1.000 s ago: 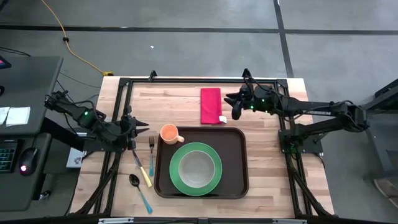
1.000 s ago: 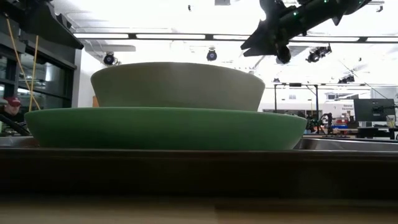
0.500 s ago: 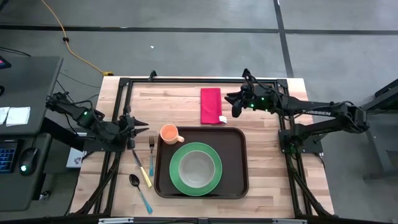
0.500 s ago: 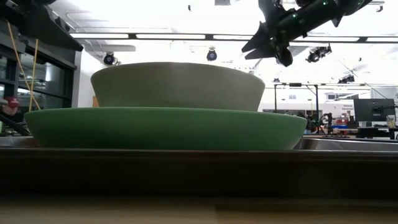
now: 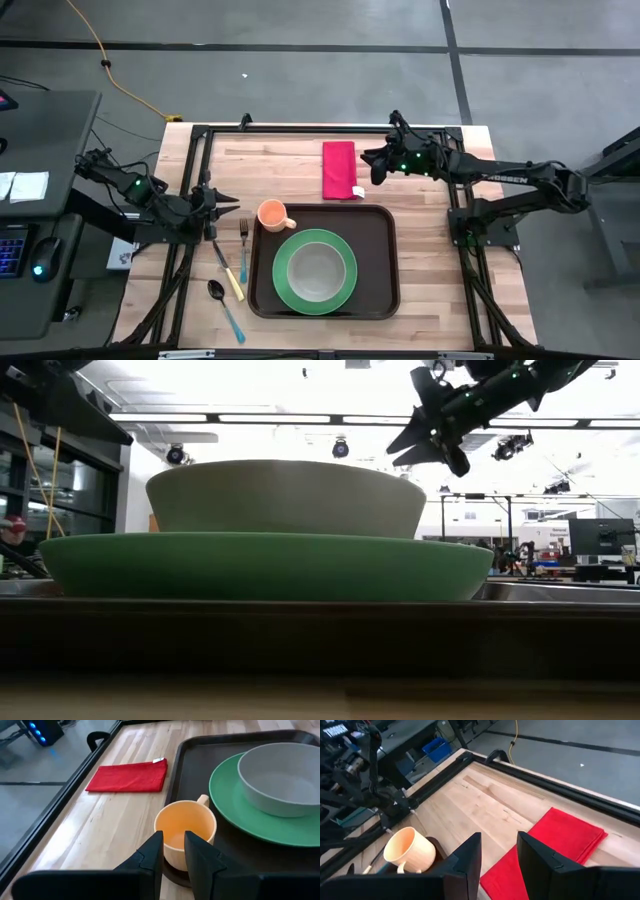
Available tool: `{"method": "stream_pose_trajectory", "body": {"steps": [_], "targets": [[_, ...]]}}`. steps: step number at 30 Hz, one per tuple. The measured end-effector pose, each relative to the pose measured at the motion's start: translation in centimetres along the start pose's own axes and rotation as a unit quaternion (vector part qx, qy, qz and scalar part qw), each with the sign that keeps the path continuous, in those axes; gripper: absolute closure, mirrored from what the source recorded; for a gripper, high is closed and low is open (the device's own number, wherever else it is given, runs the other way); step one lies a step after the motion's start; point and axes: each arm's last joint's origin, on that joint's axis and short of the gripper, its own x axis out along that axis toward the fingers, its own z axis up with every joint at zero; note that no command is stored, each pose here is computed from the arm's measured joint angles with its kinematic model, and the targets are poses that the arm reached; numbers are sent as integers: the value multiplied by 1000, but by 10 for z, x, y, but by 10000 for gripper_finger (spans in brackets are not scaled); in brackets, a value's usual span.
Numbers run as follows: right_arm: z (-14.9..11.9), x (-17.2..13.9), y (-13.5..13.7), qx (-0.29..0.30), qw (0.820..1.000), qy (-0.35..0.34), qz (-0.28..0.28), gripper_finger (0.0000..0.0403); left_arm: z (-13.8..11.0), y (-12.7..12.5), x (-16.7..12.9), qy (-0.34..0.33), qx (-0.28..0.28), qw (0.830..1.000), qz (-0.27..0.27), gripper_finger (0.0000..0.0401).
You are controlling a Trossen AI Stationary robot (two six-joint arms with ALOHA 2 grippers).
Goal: Set up tray
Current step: Put the red table napkin on the black serving tray to the right of the green plate
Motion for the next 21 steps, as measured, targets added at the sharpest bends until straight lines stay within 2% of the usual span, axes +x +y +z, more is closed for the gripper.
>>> {"method": "stream_pose_trajectory", "body": {"steps": [9,21], "targets": [[-11,28,-5,14,1000,19,-1,299,-1,-1,0,9,9,1000,-13,293],[-16,49,-26,79,995,61,7,299,-3,0,0,18,15,1000,-18,293]]}}
